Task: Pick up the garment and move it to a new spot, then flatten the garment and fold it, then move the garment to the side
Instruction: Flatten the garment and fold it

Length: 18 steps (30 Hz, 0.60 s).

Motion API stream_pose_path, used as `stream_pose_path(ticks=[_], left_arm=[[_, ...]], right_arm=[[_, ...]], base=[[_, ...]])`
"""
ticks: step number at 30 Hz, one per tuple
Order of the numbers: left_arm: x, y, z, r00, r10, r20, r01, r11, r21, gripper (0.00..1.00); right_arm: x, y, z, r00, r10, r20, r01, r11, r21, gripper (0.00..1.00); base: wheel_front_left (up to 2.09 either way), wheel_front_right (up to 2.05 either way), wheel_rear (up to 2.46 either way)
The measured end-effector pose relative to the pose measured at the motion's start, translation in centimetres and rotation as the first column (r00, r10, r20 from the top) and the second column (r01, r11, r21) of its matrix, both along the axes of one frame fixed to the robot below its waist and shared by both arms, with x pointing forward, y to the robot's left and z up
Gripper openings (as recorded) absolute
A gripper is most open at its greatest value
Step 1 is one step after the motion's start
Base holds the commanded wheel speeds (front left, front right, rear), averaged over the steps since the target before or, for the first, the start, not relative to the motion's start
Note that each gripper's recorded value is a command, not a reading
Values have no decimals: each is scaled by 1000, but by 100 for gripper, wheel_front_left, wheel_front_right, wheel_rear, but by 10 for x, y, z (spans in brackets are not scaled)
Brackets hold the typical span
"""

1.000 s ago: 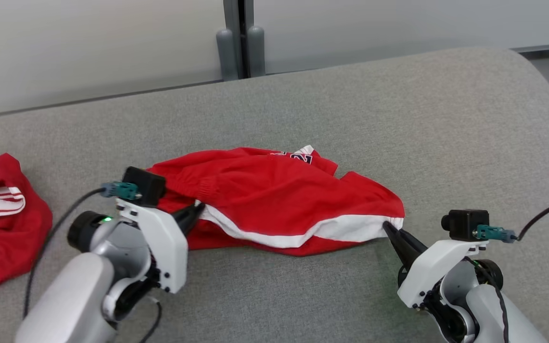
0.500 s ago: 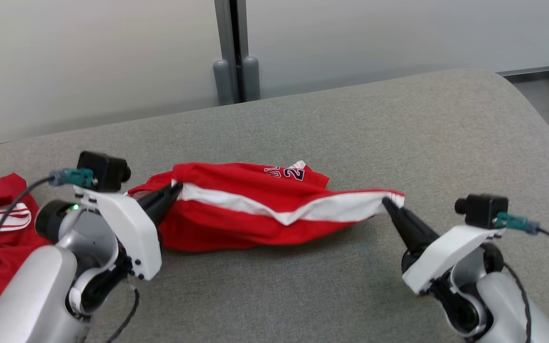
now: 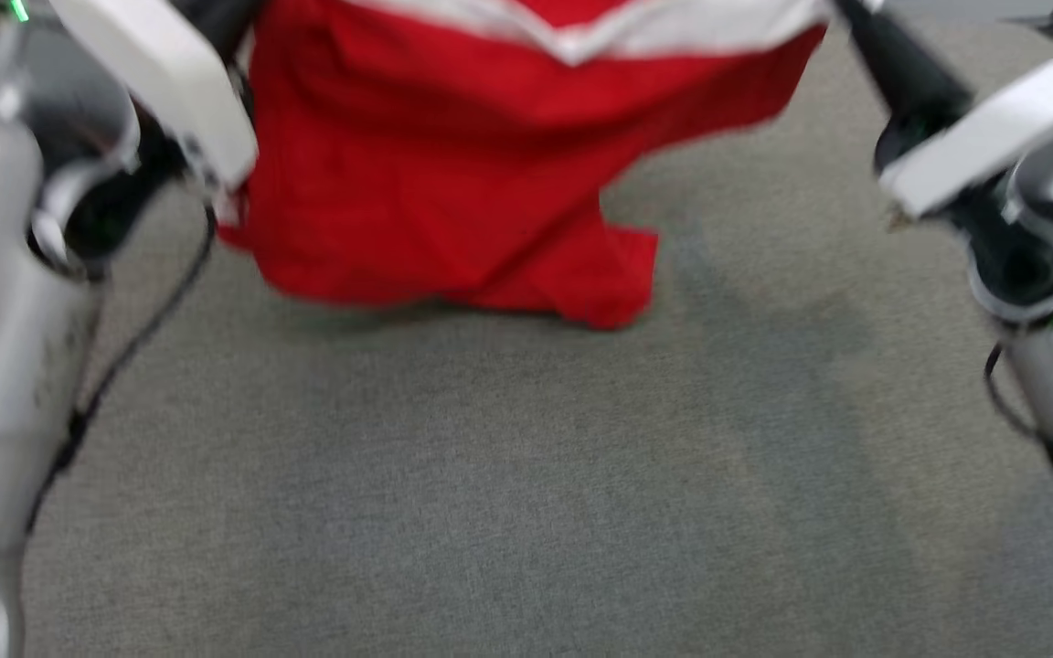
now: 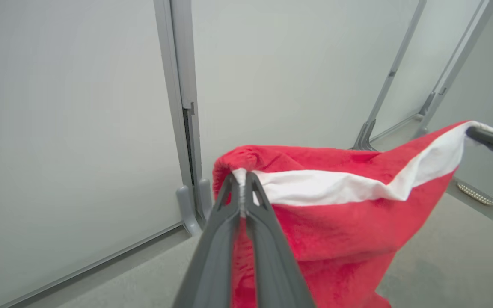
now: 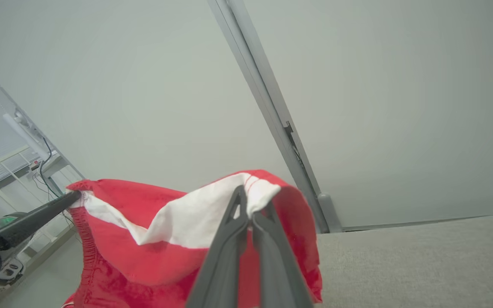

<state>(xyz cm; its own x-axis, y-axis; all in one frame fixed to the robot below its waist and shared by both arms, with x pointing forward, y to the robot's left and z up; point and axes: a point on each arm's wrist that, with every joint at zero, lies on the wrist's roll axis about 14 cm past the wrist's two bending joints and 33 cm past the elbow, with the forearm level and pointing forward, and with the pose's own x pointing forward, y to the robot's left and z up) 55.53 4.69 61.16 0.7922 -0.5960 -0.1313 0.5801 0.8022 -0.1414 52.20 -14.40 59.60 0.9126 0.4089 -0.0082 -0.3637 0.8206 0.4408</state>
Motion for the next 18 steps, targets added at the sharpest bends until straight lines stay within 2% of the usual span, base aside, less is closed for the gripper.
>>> stream_pose_path(ticks=[4, 8, 14, 18], left_arm=[[44, 1, 21, 999, 30, 41, -27, 998, -65, 0], [89, 11, 37, 993, 87, 79, -77, 991, -113, 0], [121, 15, 51, 986, 130, 103, -109, 975, -196, 0], [125, 10, 44, 988, 120, 99, -100, 978, -184, 0]], right_arm=[[46, -5, 26, 999, -14, 52, 13, 1000, 25, 0], [92, -8, 64, 985, -41, 165, 35, 999, 41, 0], [120, -15, 100, 960, -70, 272, 65, 998, 26, 0], [126, -12, 99, 960, -57, 274, 59, 998, 1, 0]], base=[[0, 0, 0], [0, 0, 0], [0, 0, 0], [0, 0, 0]])
